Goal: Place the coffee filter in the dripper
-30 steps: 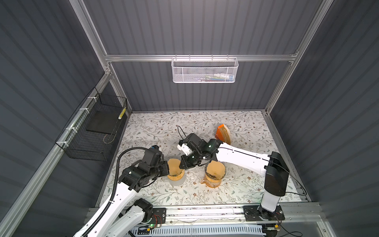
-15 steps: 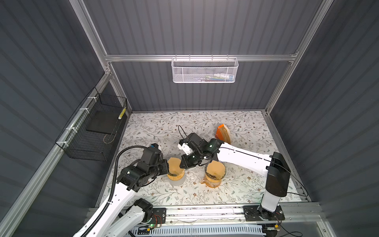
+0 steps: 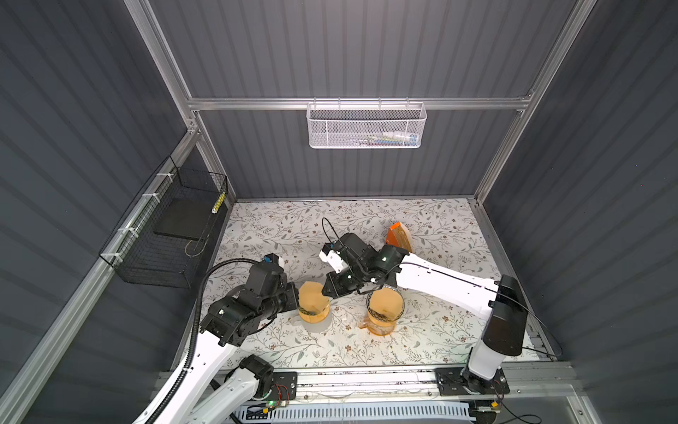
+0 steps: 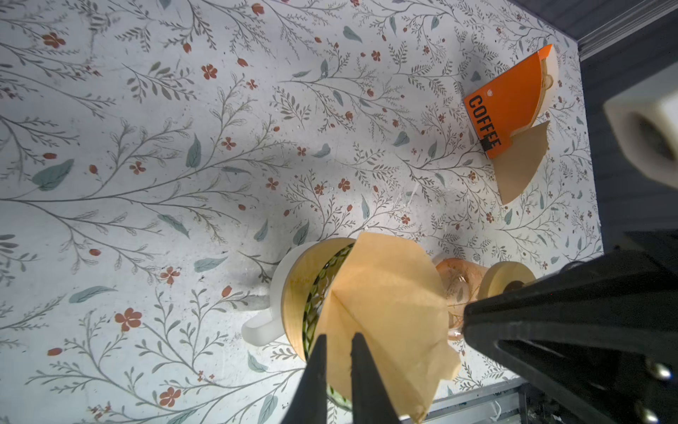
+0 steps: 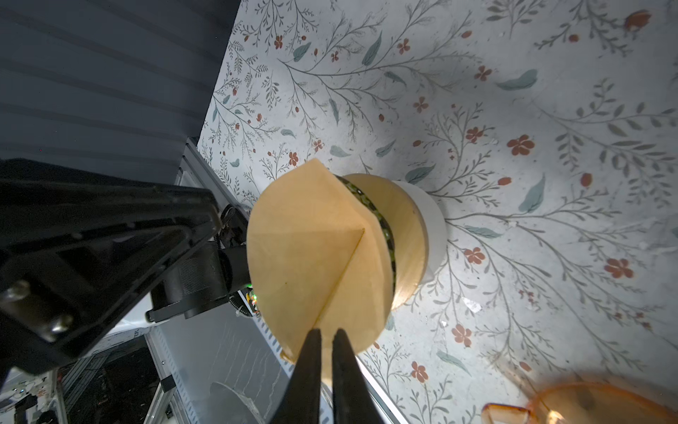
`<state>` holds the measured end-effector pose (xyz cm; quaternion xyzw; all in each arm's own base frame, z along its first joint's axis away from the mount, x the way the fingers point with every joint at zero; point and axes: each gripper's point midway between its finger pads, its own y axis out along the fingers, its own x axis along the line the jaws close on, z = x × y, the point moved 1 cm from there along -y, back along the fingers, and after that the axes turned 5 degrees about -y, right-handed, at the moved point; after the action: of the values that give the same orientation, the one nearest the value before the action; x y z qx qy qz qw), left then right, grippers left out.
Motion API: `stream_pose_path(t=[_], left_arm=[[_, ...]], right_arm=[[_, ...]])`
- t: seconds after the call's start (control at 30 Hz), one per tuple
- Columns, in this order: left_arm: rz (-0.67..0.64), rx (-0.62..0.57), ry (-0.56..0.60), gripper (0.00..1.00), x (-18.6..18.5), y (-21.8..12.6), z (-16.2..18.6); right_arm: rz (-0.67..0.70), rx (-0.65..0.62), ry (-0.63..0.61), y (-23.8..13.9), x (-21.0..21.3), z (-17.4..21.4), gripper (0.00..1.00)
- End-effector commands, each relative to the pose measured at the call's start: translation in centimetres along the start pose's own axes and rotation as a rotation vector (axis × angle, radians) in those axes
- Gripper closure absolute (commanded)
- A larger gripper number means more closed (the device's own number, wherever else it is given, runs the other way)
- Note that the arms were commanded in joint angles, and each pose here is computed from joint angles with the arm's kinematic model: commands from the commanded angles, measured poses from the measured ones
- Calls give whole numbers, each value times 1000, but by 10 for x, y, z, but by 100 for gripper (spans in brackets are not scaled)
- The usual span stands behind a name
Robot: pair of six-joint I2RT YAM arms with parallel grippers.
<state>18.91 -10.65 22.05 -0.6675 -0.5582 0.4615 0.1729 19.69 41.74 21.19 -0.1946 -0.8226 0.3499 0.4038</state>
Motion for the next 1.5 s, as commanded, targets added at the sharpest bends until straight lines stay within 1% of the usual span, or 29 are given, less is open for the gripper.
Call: stream_pose_path(t=[0.0,0.17,0.2,0.3,0.33,0.37,0.4,0.43,0.47,0.5,0.53,0.63,0.7,0.8,0.87,1.0,1.17,1.27,1.37,1.47], left_arm=[[-30,-62,9,84,-1,-17,-17],[-61,-142,50,83,-14,-26,-51],[-65,-163,68,77,-18,-26,-59],[-109,-241,97,43,-24,-24,-85],[-119,-267,107,34,-26,-22,-93],[-123,-291,115,28,-30,-20,-101],[-127,-307,128,14,-33,-18,-108],[-127,-320,144,0,-38,-14,-114],[-130,-328,155,0,-41,-10,-119],[-140,-331,164,0,-43,-5,-124],[-155,-337,168,0,-44,0,-129],[-211,-372,160,0,-38,12,-141],[-212,-394,142,0,-30,20,-151],[-219,-392,73,0,-3,33,-165],[-267,-413,65,0,12,42,-169],[-362,-456,47,0,42,52,-176],[-413,-540,-6,0,87,56,-178],[-416,-503,19,0,102,74,-172],[-446,-435,48,0,119,102,-160],[-480,-441,69,0,137,123,-150]], right_arm=[[29,-94,-37,-31,2,-19,88],[106,-193,-44,-74,-22,-27,88],[123,-223,-38,-87,-30,-29,88],[197,-302,-9,-123,-62,-28,86],[224,-334,-3,-137,-73,-25,85],[244,-353,6,-148,-84,-23,84],[264,-375,8,-159,-95,-19,74],[280,-388,13,-168,-107,-14,55],[296,-401,25,-176,-118,-10,42],[321,-418,45,-186,-131,-5,8],[350,-436,65,-194,-144,0,1],[415,-487,111,-217,-170,12,1],[476,-536,148,-235,-190,20,1],[526,-598,205,-255,-216,30,1],[552,-619,233,-263,-231,35,1],[675,-635,311,-275,-274,49,1],[828,-686,377,-289,-320,66,1],[900,-756,425,-295,-347,76,1],[967,-805,429,-291,-368,85,1],[1051,-820,421,-285,-387,96,1]])
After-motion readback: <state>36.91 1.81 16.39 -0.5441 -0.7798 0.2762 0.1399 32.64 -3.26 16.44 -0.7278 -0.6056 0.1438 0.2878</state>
